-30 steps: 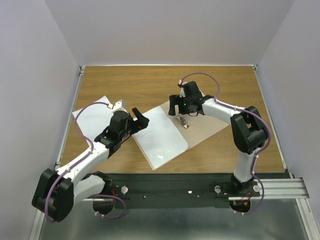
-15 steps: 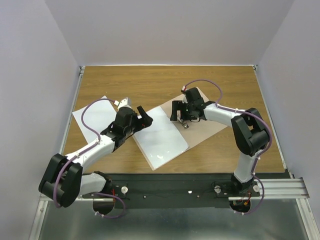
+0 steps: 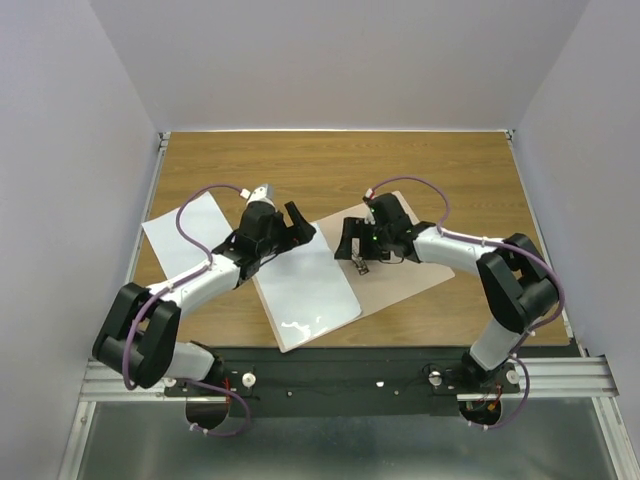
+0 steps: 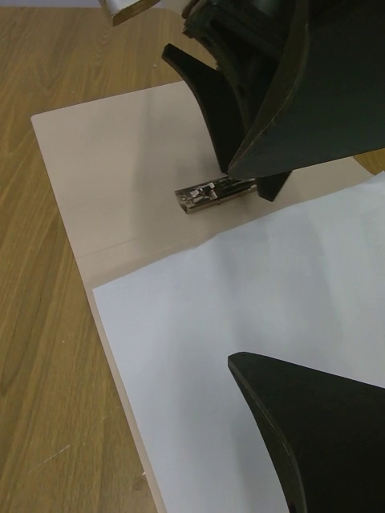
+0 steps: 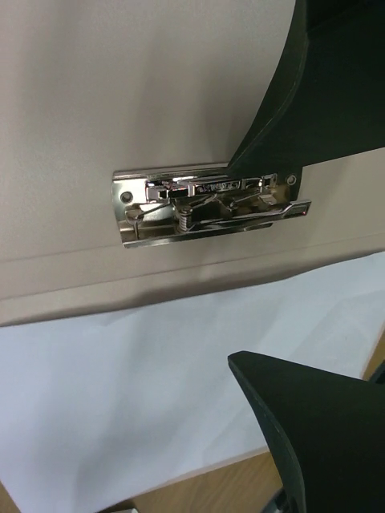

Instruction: Put the files into the folder

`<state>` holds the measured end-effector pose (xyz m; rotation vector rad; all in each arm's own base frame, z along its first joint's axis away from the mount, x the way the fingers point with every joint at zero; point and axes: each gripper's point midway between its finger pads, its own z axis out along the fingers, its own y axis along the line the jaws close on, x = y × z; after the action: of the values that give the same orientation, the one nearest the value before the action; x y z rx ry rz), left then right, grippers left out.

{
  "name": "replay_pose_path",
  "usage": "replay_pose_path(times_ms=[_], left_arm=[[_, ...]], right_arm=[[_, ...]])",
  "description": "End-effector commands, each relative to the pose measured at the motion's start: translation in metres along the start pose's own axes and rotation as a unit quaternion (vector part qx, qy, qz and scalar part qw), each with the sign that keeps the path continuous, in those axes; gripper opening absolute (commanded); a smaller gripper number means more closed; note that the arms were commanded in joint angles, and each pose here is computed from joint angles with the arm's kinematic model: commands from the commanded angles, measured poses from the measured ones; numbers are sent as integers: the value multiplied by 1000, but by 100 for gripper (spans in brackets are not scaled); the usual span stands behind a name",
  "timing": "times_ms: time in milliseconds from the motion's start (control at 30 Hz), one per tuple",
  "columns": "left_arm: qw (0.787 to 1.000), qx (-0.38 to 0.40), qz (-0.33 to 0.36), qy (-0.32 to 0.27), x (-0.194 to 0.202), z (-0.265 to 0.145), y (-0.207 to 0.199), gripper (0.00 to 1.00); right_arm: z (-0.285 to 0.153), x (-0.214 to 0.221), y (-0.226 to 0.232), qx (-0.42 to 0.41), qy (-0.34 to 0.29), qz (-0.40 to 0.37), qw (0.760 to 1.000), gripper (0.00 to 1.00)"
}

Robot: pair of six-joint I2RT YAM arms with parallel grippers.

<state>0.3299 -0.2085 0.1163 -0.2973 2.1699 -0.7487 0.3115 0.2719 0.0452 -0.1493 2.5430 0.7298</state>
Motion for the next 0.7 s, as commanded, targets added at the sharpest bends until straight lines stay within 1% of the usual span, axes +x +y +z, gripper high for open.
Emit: replay_pose_path(times_ms=[0,167,200,267,300,333,367,400,433,467,500,533,567,600,633,667], left_arm=[[999,34,18,15,0,10,-22,98],[998,43,35,39,12,24,-37,98],[997,50,41,37,9,26,-45,98],[996,44,48,56,21,35,-47,98],[996,51,52,52,16,38,-57,98],[995,41,58,71,29,44,-56,98],[994,38,62,77,32,47,-59,98],[995,40,64,72,28,52,-69,98],[994,16,66,86,37,59,-60,98],[993,10,69,94,44,62,-62,98],[993,10,68,93,41,67,-69,95],[992,-23,66,104,50,74,-55,91],[992,-33,65,107,52,77,-53,82],[992,-35,64,106,52,81,-58,77],[990,-60,63,113,58,85,-48,73],[989,-71,55,114,61,87,-45,68]], right_arm=[[-11,5,28,-28,-20,-5,999,97],[-20,3,25,-15,-40,0,999,98],[-23,-1,19,3,-56,1,998,98],[-37,-11,16,17,-90,3,996,98],[-45,-21,8,41,-119,14,992,99],[-56,-25,5,50,-140,19,989,99],[-63,-29,2,59,-156,24,986,99],[-70,-33,-7,82,-176,35,980,100],[-75,-34,-12,93,-189,43,977,100],[-85,-34,-17,100,-205,51,972,100],[-91,-36,-25,120,-220,61,966,100],[-96,-37,-29,127,-230,65,963,100],[-99,-33,-36,137,-235,69,960,100],[-109,-37,-38,144,-253,73,954,100],[-111,-37,-41,147,-258,75,952,100],[-114,-37,-42,150,-262,77,950,100]])
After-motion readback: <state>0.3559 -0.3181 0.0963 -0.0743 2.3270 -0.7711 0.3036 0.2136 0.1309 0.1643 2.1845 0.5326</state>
